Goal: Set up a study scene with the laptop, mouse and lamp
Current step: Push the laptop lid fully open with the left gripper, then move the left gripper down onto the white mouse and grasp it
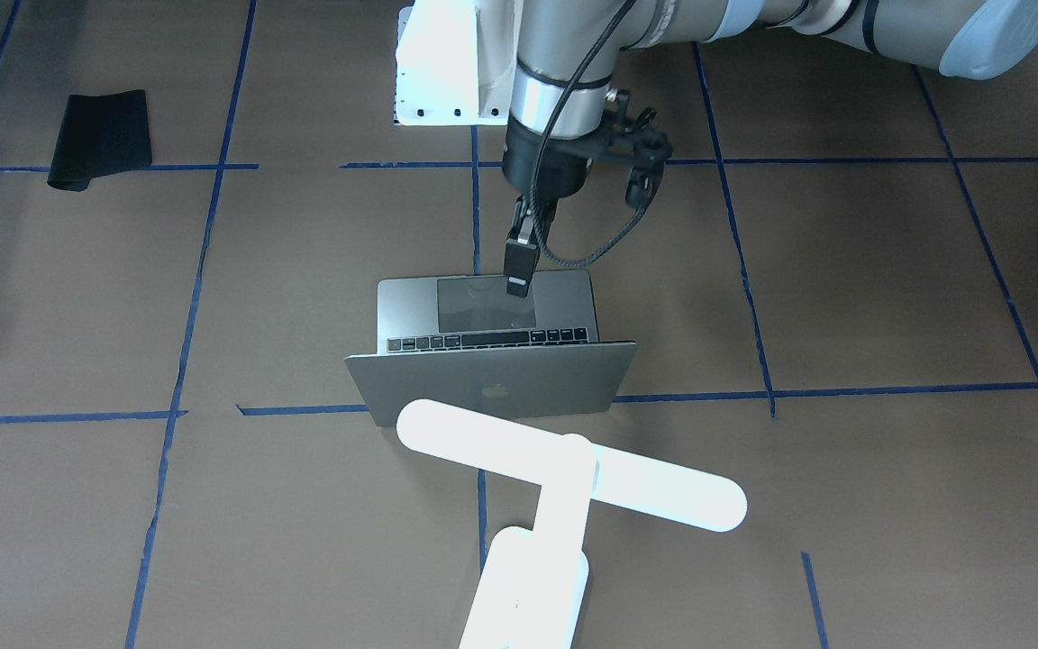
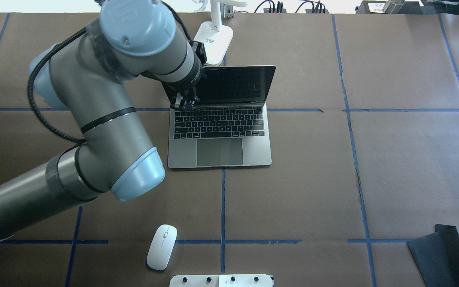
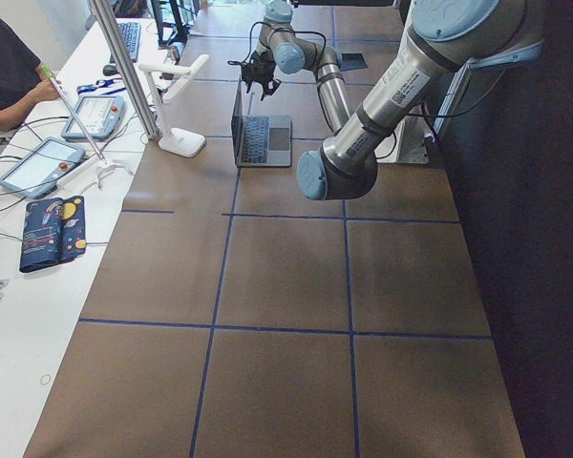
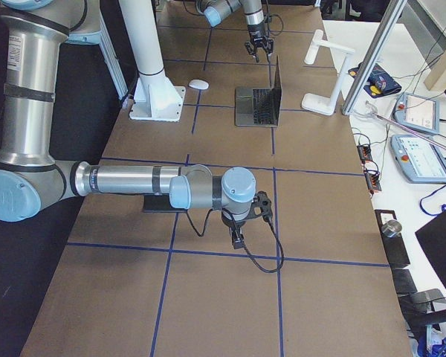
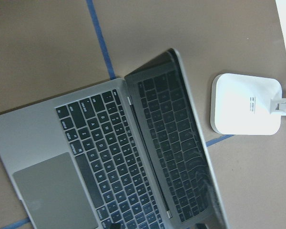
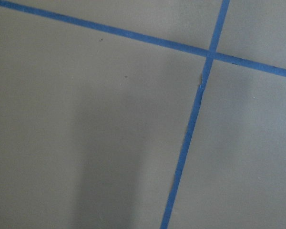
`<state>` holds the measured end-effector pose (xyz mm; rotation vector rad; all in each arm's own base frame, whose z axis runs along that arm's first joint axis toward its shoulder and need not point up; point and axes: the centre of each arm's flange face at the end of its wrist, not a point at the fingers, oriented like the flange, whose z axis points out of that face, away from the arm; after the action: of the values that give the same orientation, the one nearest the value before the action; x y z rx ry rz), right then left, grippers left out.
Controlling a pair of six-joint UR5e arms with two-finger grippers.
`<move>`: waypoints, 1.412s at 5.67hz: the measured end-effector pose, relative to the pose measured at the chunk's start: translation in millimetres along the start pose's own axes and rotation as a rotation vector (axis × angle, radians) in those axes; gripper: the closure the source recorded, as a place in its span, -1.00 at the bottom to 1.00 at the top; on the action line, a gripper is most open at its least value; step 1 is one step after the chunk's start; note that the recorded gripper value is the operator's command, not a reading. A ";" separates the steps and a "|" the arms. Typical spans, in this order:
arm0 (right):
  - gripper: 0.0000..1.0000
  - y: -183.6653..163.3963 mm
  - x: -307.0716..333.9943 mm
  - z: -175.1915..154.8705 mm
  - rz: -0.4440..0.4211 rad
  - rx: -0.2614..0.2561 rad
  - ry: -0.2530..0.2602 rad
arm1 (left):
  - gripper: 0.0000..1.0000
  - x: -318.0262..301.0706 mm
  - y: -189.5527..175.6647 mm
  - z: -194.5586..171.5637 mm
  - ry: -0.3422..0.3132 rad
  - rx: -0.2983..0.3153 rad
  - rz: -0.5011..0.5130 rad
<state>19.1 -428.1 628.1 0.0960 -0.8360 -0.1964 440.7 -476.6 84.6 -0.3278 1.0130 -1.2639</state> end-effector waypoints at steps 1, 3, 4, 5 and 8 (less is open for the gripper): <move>-1.00 -2.1 -24.3 15.4 0.073 0.040 -0.012 | -1.00 -25.7 1.6 2.1 -0.017 -0.015 0.023; -1.00 29.7 -69.3 50.3 0.176 0.076 -0.022 | -1.00 -88.7 7.5 8.3 -0.073 -0.052 0.154; -1.00 55.3 -86.1 60.9 0.219 0.074 -0.024 | -1.00 -121.6 1.9 6.5 -0.084 -0.061 0.277; -1.00 82.2 -94.8 68.0 0.257 0.068 -0.037 | -1.00 -164.3 -4.5 6.1 -0.088 -0.053 0.424; -1.00 148.4 -120.4 95.1 0.259 0.015 -0.069 | -1.00 -253.5 14.5 18.8 -0.071 -0.003 0.644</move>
<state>-110.4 -258.3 628.0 -0.0052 -0.9100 0.0503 474.3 -251.1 198.0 -0.0349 0.9543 -0.6632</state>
